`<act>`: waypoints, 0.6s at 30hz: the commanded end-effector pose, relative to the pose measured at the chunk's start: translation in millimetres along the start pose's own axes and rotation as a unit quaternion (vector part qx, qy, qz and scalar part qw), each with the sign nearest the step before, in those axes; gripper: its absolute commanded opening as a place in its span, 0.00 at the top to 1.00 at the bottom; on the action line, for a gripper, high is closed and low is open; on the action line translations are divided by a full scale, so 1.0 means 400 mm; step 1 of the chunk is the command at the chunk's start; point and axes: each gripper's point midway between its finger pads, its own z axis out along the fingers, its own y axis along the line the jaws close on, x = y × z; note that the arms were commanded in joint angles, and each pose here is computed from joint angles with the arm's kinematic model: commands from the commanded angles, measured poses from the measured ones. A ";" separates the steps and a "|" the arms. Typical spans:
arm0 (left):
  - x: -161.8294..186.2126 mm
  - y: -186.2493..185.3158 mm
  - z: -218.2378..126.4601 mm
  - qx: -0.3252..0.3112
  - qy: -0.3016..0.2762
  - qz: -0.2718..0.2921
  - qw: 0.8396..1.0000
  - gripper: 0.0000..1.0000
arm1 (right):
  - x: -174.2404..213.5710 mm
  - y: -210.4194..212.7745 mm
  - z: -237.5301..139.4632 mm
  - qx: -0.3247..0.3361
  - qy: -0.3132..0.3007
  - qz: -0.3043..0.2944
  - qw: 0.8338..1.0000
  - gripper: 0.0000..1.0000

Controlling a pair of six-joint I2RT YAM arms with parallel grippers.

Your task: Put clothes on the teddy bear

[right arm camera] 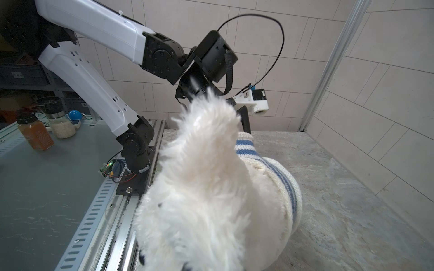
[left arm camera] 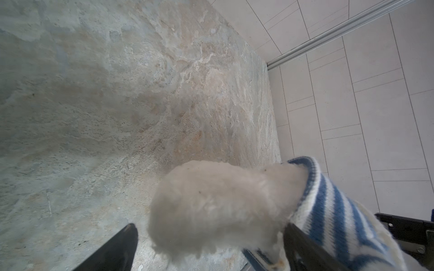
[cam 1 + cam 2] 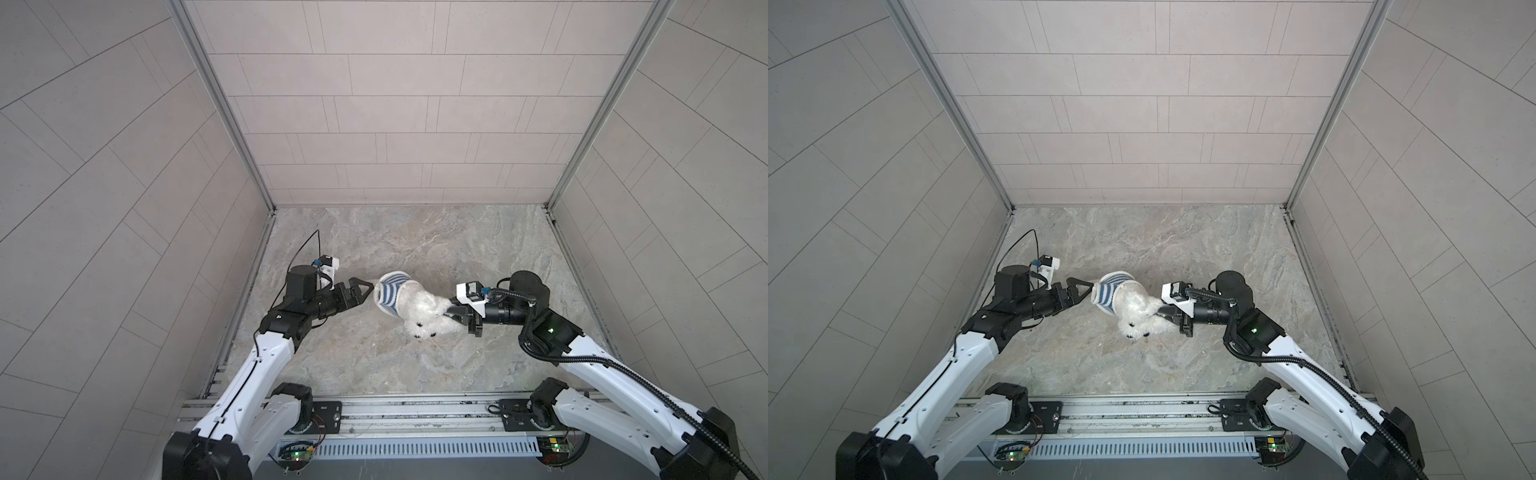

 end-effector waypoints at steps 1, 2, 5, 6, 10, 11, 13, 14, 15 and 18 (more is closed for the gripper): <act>-0.035 -0.060 -0.006 0.071 -0.032 -0.010 0.997 0.00 | -0.076 0.016 -0.017 -0.009 -0.046 -0.060 0.997 1.00; -0.038 -0.077 -0.007 0.091 -0.034 -0.012 0.995 0.00 | -0.076 0.016 -0.016 -0.010 -0.046 -0.060 0.997 1.00; -0.041 -0.110 -0.012 0.131 -0.032 -0.024 0.991 0.01 | -0.082 0.017 -0.015 -0.011 -0.056 -0.058 0.997 1.00; -0.041 -0.119 -0.016 0.139 -0.033 -0.023 0.989 0.02 | -0.086 0.017 -0.016 -0.011 -0.060 -0.058 0.996 1.00; -0.055 -0.148 -0.034 0.160 -0.047 -0.021 0.986 0.21 | -0.090 0.019 -0.016 -0.013 -0.064 -0.058 0.996 1.00; -0.057 -0.150 -0.037 0.161 -0.049 -0.022 0.986 0.29 | -0.090 0.019 -0.017 -0.012 -0.065 -0.059 0.996 1.00; -0.064 -0.154 -0.043 0.158 -0.056 -0.022 0.986 0.47 | -0.096 0.021 -0.021 -0.011 -0.068 -0.060 0.996 1.00; -0.066 -0.154 -0.044 0.155 -0.057 -0.023 0.986 0.52 | -0.099 0.022 -0.022 -0.010 -0.070 -0.061 0.996 1.00; -0.069 -0.155 -0.046 0.154 -0.060 -0.025 0.986 0.58 | -0.101 0.024 -0.024 -0.011 -0.071 -0.060 0.996 1.00; -0.082 -0.163 -0.052 0.157 -0.071 -0.029 0.985 0.56 | -0.115 0.029 -0.030 -0.013 -0.080 -0.059 0.995 1.00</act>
